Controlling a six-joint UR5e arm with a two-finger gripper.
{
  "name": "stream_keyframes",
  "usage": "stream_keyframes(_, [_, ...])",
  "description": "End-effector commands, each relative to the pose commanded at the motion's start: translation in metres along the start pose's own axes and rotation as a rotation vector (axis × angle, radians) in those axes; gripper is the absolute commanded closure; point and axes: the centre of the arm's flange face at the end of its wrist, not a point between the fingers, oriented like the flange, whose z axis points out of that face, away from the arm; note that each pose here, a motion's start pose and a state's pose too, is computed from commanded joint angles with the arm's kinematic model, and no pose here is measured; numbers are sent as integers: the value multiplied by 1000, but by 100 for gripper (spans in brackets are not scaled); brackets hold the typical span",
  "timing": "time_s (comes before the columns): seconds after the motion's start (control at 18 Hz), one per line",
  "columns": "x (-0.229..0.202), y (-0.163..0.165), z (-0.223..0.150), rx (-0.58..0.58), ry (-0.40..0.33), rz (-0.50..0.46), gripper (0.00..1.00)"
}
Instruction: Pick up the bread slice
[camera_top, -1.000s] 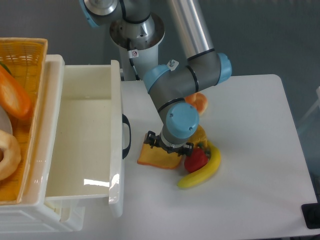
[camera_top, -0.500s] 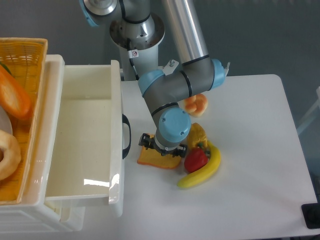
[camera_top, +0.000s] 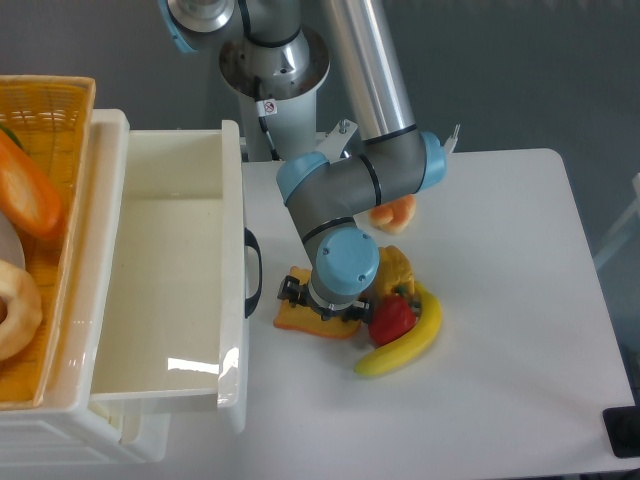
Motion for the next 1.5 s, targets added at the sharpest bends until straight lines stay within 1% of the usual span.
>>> stream_keyframes(0.06, [0, 0, -1, 0, -2, 0, 1])
stream_keyframes(0.11, [0, 0, -1, -1, -1, 0, 8])
stream_keyframes(0.17, [-1, 0, -1, 0, -2, 0, 24])
stream_keyframes(0.22, [0, 0, -2, 0, -2, 2, 38])
stream_keyframes(0.28, [-2, -1, -5, 4, -5, 3, 60])
stream_keyframes(0.39, [-4, -1, -7, 9, -6, 2, 86])
stream_keyframes(0.44, [-4, -1, -8, 8, -7, 0, 97])
stream_keyframes(0.5, [-4, -1, -8, 8, -7, 0, 100])
stream_keyframes(1.0, [-7, 0, -11, 12, -9, 4, 100])
stream_keyframes(1.28, [-9, 1, -33, 37, -26, 2, 100])
stream_keyframes(1.5, [-11, 4, -40, 37, -23, -4, 100])
